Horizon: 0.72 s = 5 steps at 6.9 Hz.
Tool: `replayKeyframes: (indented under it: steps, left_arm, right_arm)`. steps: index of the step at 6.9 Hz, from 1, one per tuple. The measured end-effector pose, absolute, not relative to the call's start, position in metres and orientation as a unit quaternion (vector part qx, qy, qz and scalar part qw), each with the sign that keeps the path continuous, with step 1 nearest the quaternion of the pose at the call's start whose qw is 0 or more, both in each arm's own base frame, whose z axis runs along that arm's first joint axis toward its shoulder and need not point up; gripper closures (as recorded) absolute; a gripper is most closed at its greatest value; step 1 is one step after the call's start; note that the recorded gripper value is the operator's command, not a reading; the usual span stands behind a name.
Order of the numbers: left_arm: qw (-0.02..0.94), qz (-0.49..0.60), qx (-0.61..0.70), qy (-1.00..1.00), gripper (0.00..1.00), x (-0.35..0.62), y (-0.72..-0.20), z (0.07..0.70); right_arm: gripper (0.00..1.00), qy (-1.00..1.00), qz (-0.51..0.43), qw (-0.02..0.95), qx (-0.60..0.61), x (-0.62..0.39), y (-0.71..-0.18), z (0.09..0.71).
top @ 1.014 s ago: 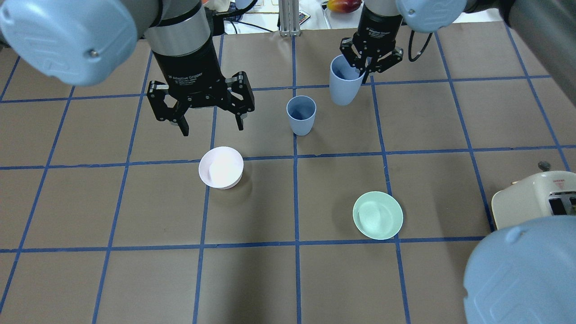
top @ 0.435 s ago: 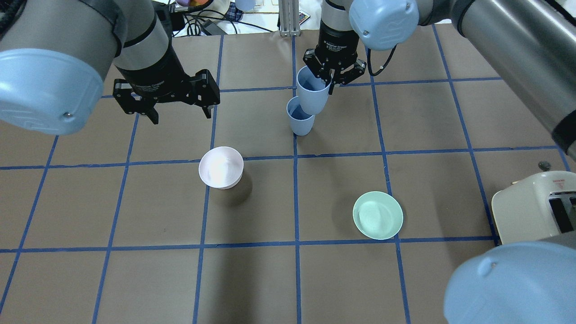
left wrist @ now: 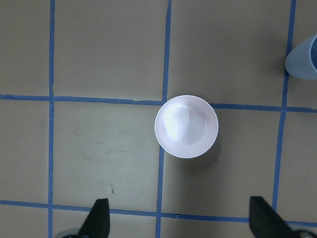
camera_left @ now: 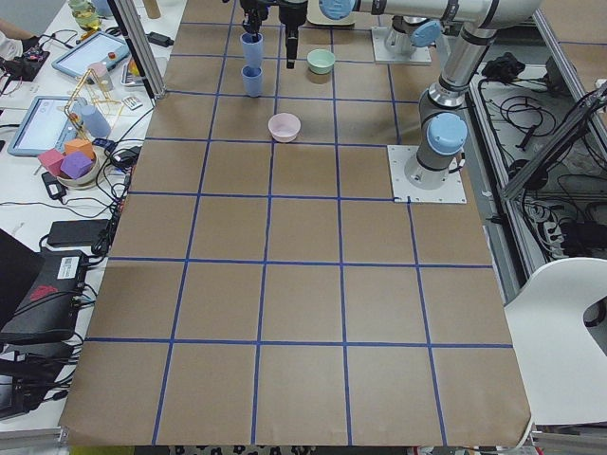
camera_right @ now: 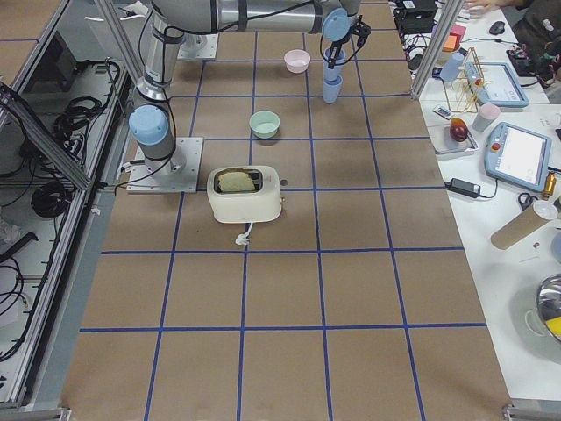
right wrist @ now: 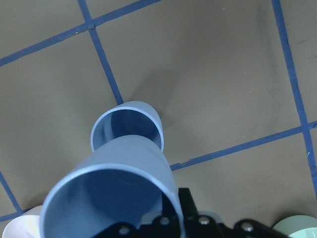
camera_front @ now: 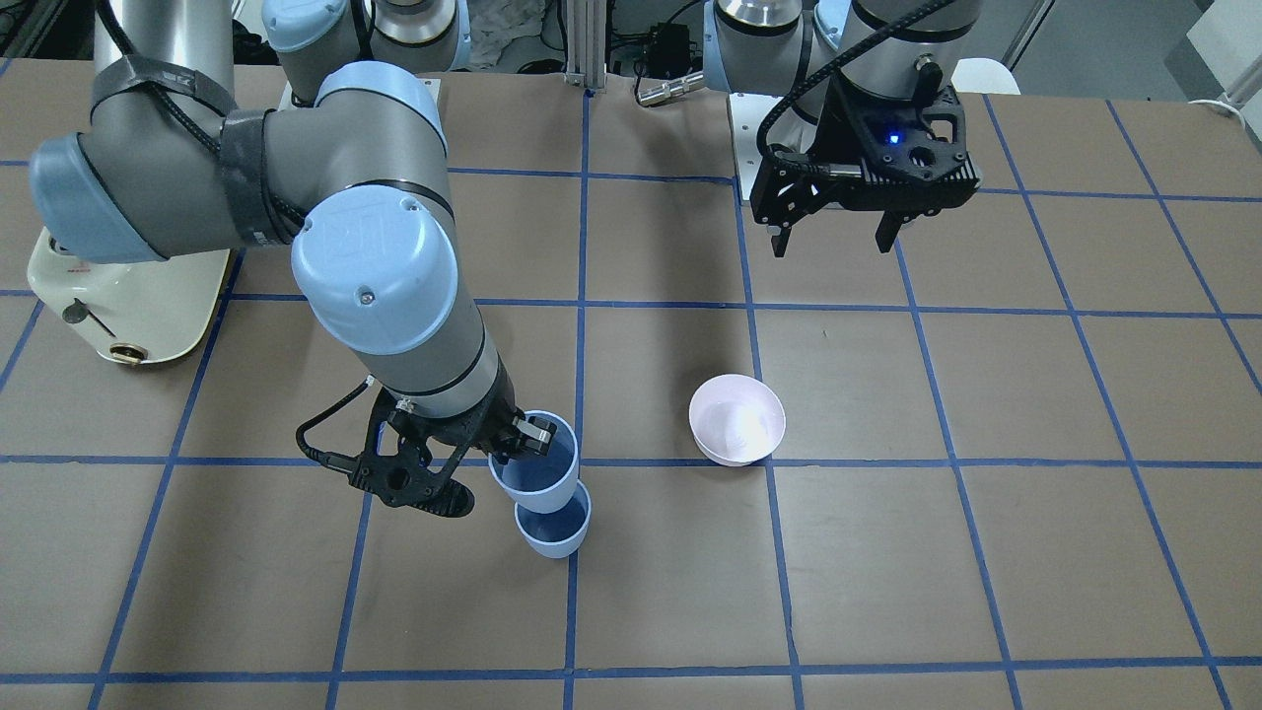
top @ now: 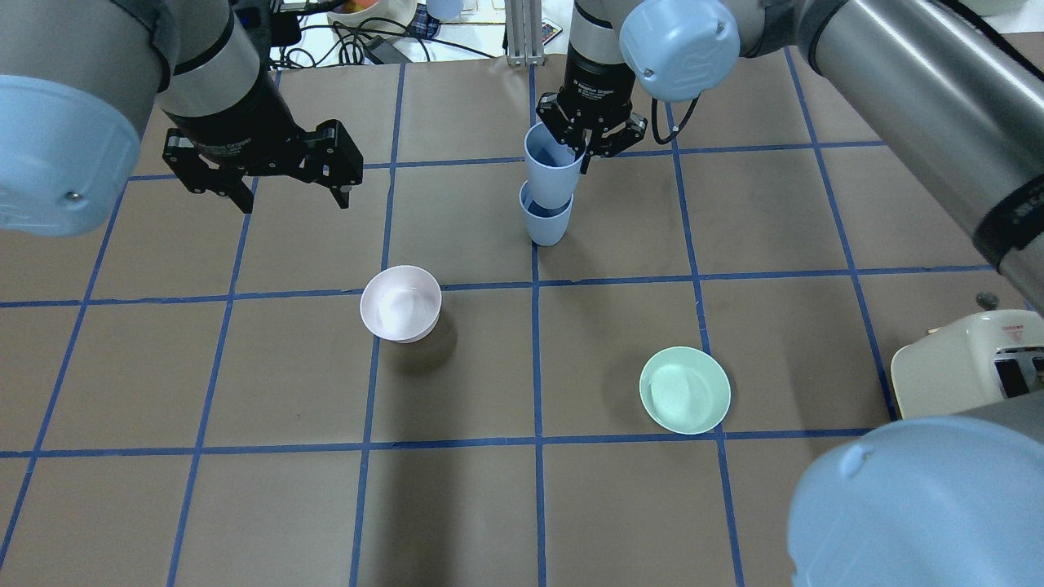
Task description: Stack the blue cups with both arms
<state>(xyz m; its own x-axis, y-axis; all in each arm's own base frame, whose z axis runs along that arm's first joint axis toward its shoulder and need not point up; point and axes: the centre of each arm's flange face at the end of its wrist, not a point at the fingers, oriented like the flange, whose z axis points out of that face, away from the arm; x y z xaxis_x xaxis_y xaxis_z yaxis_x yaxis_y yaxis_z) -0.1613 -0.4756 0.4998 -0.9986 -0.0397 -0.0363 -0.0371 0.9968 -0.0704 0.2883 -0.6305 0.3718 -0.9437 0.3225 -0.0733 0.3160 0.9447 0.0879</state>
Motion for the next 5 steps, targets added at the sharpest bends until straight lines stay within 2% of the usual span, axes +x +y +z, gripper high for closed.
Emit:
replayKeyframes:
  steps: [3,4,5]
  left_arm:
    - [0.004,-0.033,-0.024,0.999,0.00,-0.153,-0.477,0.502]
    - [0.004,-0.033,-0.024,0.999,0.00,-0.152,-0.477,0.502]
    - [0.004,-0.033,-0.024,0.999,0.00,-0.153,-0.477,0.502]
  right_arm:
    - [1.00,0.985,0.043,0.045,0.160,0.292,-0.636,0.357]
    - [0.71,0.985,0.044,0.044,0.160,0.292,-0.638,0.351]
    - [0.01,0.985,0.044,0.042,0.161,0.291,-0.639,0.348]
